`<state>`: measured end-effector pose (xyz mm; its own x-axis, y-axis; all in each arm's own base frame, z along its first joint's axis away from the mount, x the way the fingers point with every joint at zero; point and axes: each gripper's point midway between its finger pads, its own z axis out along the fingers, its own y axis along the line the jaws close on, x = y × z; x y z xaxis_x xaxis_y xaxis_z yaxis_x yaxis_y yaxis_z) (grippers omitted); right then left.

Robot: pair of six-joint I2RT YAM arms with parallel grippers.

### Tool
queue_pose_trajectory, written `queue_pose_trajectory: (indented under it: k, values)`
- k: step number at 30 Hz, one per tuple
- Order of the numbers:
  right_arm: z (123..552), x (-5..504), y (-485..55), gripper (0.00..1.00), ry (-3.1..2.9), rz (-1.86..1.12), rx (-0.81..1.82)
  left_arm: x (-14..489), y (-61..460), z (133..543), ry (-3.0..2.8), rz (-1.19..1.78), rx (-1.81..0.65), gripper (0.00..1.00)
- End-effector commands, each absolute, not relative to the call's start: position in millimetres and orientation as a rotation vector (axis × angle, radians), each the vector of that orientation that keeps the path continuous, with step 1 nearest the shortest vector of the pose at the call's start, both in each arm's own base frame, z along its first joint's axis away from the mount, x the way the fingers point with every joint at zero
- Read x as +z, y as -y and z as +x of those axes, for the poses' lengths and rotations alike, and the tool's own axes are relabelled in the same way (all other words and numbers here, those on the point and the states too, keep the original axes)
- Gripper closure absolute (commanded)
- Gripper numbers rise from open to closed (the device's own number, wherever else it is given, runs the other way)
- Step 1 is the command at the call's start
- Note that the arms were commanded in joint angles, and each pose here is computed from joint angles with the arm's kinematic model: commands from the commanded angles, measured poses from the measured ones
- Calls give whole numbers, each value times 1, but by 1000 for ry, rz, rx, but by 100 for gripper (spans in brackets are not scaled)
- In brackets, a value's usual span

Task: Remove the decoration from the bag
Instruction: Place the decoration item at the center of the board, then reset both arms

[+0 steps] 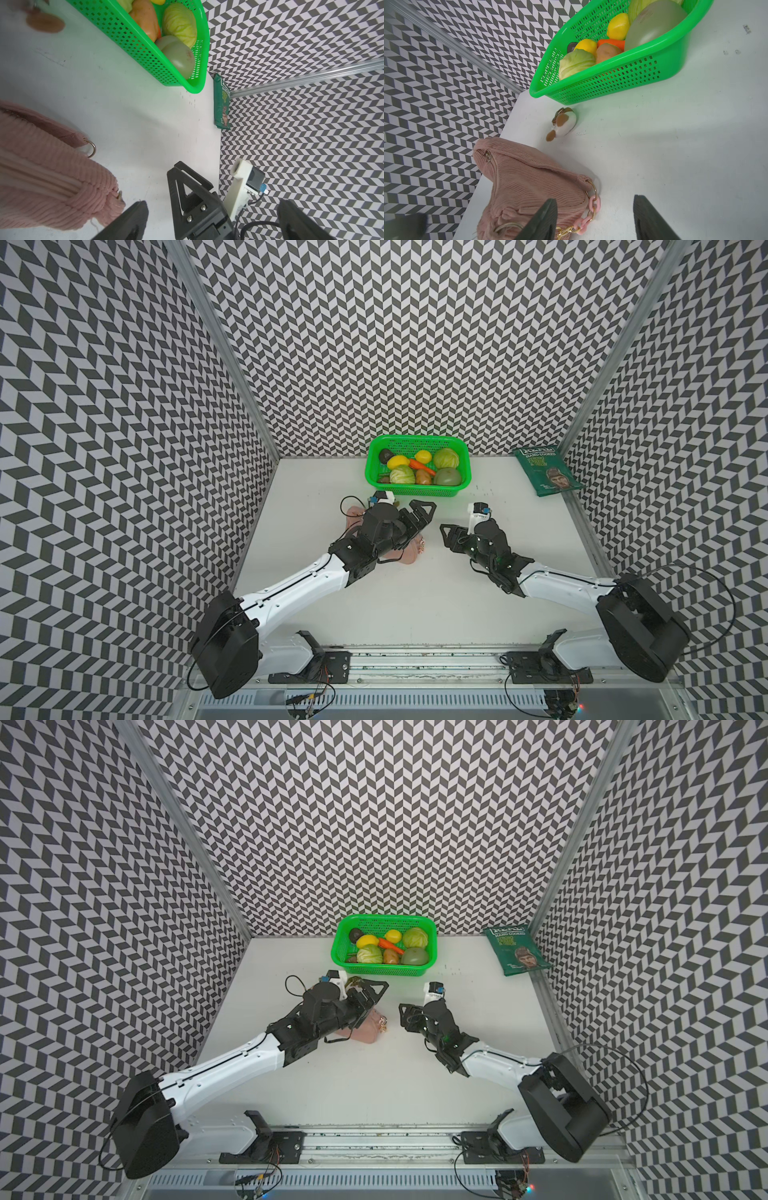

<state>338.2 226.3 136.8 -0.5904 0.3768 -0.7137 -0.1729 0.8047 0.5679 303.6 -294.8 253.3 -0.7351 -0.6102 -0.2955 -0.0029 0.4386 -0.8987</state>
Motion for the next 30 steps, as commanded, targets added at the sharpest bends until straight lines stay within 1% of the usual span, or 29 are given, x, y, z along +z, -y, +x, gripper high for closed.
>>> queue_pose_trajectory:
  k: [1, 10, 14, 16, 17, 20, 21, 26, 30]
  values:
    - [337, 151, -219, 37, -2027, 154, 766, 287, 286, 302, -2010, -455, -1289, 0]
    - [326, 162, -201, 36, -2000, 180, 761, 350, 243, 301, -1840, -420, -1147, 0]
    - [323, 176, -189, 31, -1975, 163, 715, 373, 210, 305, -1766, -439, -1016, 0]
    - [324, 188, -179, 26, -1943, 162, 676, 384, 189, 308, -1720, -455, -937, 0]
    - [325, 194, -172, 21, -1923, 169, 648, 389, 176, 309, -1690, -467, -892, 0]
    - [330, 216, -148, 2, -1855, 216, 552, 403, 136, 312, -1600, -508, -737, 0]
    - [332, 223, -139, 0, -1834, 231, 524, 407, 123, 311, -1569, -513, -677, 0]
    - [350, 253, -87, 0, -1725, 348, 400, 416, 68, 302, -1427, -545, -338, 0]
    - [357, 261, -32, 0, -1606, 417, 141, 412, 39, 294, -1364, -510, -92, 0]
